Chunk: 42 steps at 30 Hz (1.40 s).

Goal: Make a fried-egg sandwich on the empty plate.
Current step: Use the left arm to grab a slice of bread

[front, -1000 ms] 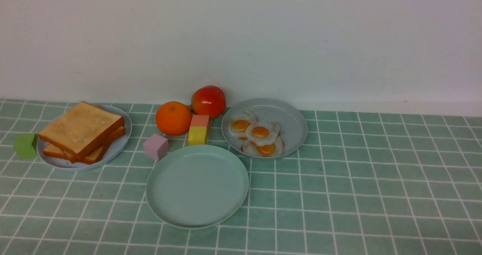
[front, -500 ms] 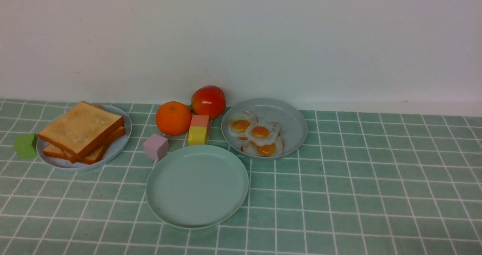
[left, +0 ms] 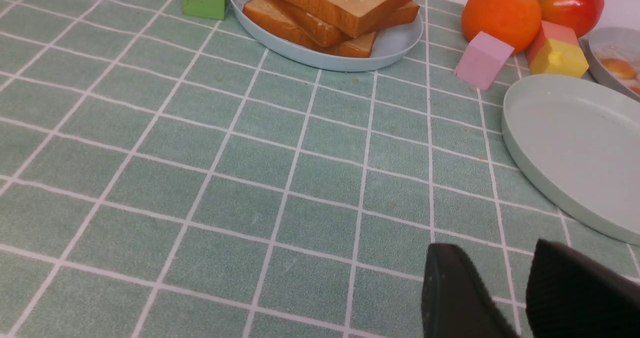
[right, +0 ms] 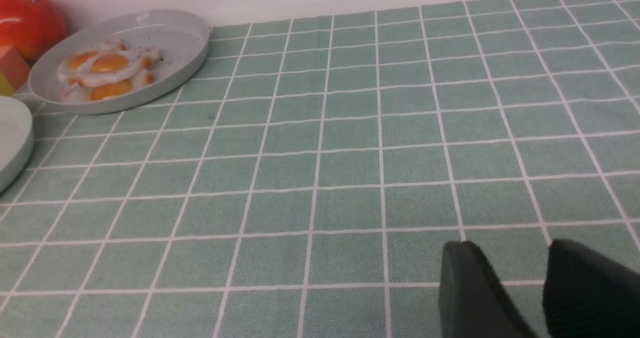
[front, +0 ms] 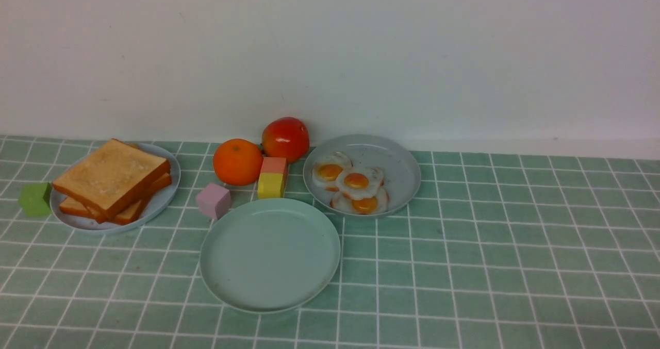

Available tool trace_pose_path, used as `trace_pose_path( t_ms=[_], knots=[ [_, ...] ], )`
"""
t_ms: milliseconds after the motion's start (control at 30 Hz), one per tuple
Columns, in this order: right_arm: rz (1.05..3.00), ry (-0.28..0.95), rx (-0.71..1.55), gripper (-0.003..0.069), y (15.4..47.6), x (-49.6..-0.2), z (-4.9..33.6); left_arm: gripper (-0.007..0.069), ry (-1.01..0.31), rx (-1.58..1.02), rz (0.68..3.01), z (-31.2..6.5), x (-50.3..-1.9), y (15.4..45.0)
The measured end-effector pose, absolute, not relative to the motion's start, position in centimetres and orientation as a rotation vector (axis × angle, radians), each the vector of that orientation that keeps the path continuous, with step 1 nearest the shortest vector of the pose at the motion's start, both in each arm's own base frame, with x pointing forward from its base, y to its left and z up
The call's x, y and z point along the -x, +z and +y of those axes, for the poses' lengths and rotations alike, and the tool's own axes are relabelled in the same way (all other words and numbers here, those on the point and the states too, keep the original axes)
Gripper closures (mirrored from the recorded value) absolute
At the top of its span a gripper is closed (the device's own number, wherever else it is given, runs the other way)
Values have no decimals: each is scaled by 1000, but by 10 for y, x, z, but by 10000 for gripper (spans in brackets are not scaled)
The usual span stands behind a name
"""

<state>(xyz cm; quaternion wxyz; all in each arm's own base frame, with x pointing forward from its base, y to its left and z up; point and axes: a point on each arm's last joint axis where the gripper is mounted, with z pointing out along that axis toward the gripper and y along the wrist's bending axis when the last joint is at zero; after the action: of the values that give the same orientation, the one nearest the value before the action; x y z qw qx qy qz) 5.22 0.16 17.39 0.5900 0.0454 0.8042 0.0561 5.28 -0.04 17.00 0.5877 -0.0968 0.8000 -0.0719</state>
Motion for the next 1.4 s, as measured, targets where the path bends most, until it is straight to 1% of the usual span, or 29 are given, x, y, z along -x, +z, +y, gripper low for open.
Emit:
trace_pose_path(
  t_ms=[200,267,367,467,500,533,567,633,733,767,800,833,867,900,967,1000,1033,1067,1100,1167,1200,1233,1300,1333,1400],
  knots=[
    [1872,131,-106,417,174,-52,2,387,-170,227,1860,0,-53,170],
    [1872,131,-106,417,174,-52,2,387,-213,255,1833,-2,-54,173],
    [1872,131,-106,417,174,-52,2,387,-387,389,1724,-4,-55,181],
    [1872,131,-106,417,174,-52,2,387,-627,594,1555,-4,-57,192],
    [1872,131,-106,417,174,-52,2,387,-639,605,1535,-4,-57,193],
    [1872,131,-106,417,174,-52,2,387,-729,688,1451,-2,-57,198],
    [1872,131,-106,417,174,-52,2,387,-765,725,1404,-1,-57,201],
    [1872,131,-106,417,174,-52,2,389,-802,765,1347,1,-57,204],
    [1872,131,-106,417,174,-52,2,414,-814,773,1344,1,-57,205],
    [1872,123,-101,417,174,-52,1,433,-816,763,1366,0,-56,206],
    [1872,109,-92,417,174,-52,1,468,-814,741,1390,-2,-56,210],
    [1872,109,-92,417,174,-52,1,468,-815,737,1403,-3,-56,210],
    [1871,89,-80,417,174,-52,0,508,-806,704,1438,-6,-55,218],
    [1871,81,-75,417,174,-52,0,524,-801,696,1459,-6,-56,220],
    [1868,45,-52,417,174,-52,-1,594,-751,603,1605,-13,-59,239],
    [1867,42,-50,417,174,-52,-1,594,-746,593,1617,-13,-60,240],
    [1861,35,-45,417,175,-53,-2,620,-715,540,1681,-16,-63,248],
    [1846,57,-63,417,175,-53,-1,638,-659,441,1783,-20,-69,261],
    [1832,90,-90,417,176,-53,0,638,-635,391,1829,-21,-72,266],
    [1783,221,-200,417,179,-55,2,638,-584,269,1909,-25,-79,281],
    [1768,262,-232,417,180,-55,3,638,-578,245,1925,-26,-81,284],
    [1706,359,-309,417,185,-56,4,638,-566,159,1987,-29,-87,294],
    [1627,477,-404,417,191,-56,5,638,-561,73,2072,-34,-95,304],
    [1591,527,-446,417,194,-56,5,638,-558,41,2120,-36,-100,308],
    [1529,588,-491,417,198,-57,4,638,-537,-2,2215,-38,-113,311]
  ],
)
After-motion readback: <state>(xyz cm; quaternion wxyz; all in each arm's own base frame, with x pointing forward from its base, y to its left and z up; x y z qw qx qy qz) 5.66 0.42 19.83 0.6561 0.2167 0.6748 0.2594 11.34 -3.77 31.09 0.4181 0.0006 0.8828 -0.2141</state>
